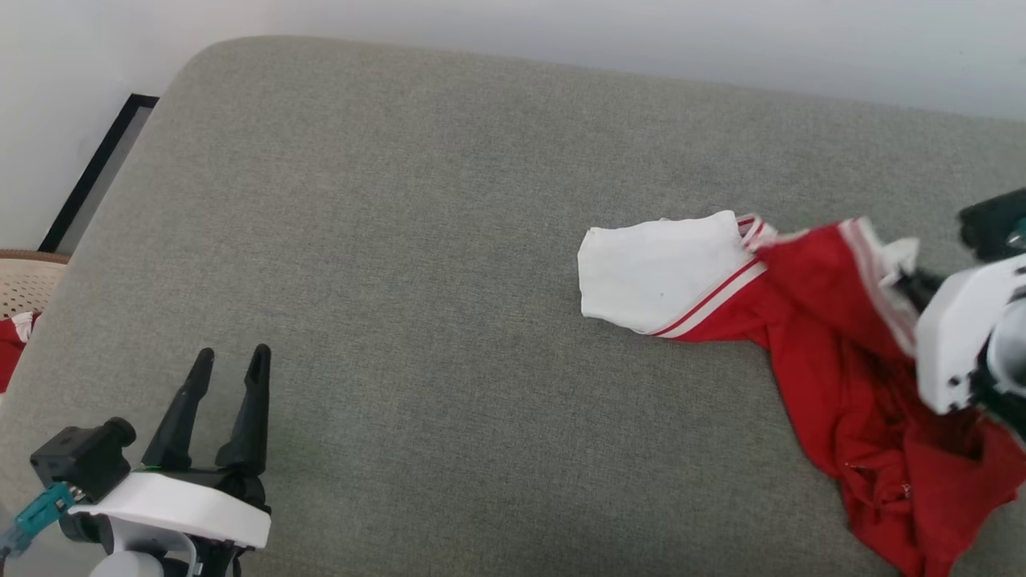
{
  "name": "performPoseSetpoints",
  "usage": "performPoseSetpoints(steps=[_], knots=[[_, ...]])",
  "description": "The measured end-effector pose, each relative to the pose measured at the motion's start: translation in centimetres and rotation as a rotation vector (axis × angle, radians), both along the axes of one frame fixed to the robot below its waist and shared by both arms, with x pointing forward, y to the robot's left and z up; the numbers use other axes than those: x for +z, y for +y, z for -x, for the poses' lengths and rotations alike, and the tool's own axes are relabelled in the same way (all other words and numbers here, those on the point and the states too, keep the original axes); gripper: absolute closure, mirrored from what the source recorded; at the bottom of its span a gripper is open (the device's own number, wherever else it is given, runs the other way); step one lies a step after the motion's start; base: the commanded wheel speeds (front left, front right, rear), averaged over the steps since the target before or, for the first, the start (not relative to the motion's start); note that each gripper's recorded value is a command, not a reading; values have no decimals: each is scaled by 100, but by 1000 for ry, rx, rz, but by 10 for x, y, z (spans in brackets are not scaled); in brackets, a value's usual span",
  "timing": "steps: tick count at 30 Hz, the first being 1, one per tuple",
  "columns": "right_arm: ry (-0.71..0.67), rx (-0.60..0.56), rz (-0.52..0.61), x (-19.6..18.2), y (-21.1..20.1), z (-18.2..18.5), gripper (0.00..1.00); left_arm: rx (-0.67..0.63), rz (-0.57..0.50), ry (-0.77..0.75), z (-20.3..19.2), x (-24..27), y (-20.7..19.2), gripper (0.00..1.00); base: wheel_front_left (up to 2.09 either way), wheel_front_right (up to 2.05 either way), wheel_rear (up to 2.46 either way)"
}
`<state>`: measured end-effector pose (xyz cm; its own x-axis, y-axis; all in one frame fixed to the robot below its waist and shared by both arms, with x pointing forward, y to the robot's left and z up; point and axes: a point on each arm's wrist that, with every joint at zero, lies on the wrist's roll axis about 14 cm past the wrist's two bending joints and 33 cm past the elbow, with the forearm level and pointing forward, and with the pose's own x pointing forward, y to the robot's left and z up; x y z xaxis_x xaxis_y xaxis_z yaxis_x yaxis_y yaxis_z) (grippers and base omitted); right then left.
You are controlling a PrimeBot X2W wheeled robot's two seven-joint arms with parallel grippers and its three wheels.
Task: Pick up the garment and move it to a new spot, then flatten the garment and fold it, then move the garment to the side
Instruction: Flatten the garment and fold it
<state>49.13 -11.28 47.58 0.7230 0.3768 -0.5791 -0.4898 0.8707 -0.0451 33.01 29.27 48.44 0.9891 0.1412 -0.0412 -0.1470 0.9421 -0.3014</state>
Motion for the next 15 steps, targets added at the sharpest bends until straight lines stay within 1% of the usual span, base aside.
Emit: performPoseSetpoints(steps=[4,6,10,15], knots=[[-45,-85,-8,7,-22,-24,100,-13,-1,1,-6,0,-3,0,0,0,0],[-59,-124,7,6,-34,-36,100,-20,-2,3,-10,-1,-5,0,0,0,0],[-59,-194,10,-3,-52,-59,100,-25,-5,11,-15,-3,-6,0,0,0,0],[-18,-270,53,-26,-73,-81,100,-36,-8,30,-22,-8,-9,0,0,0,0]])
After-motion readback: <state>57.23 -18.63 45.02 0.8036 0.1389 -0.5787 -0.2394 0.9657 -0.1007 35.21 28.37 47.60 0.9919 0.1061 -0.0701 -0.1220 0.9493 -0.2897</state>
